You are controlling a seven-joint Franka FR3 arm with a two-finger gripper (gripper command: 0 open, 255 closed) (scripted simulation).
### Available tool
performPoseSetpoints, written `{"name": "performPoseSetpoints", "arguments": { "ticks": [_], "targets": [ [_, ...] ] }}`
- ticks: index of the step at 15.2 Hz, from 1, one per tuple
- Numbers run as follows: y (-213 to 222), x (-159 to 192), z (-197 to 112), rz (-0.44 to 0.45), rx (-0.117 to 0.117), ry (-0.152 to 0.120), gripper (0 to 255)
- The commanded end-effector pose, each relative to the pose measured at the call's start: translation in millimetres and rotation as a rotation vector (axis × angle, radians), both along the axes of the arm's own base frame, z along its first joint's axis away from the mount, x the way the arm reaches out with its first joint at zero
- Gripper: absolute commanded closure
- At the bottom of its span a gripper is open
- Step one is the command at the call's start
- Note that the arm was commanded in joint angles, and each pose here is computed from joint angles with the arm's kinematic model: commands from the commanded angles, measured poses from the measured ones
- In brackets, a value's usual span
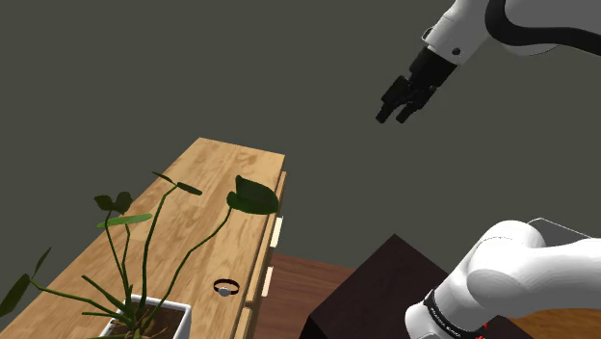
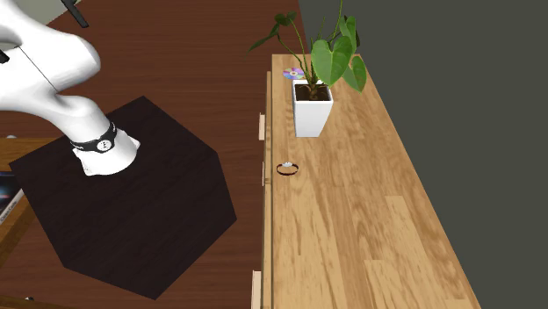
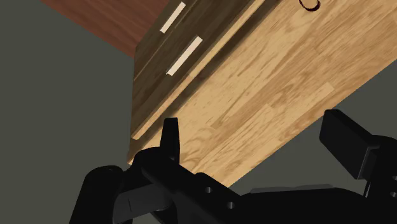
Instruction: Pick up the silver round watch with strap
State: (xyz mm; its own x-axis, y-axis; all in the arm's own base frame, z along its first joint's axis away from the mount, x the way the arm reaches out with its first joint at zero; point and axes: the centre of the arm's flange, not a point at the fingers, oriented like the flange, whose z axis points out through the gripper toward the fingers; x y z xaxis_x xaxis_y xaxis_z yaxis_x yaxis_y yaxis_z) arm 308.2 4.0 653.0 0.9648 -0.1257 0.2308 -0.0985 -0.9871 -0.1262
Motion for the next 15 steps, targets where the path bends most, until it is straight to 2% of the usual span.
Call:
{"name": "performPoseSetpoints", "arguments": {
  "ticks": [1,15],
  "targets": [
    [0,0,0,0.0,0.0,0.0,0],
    [121,76,-125,0.172,-0.073,0.034,0]
  ]
}}
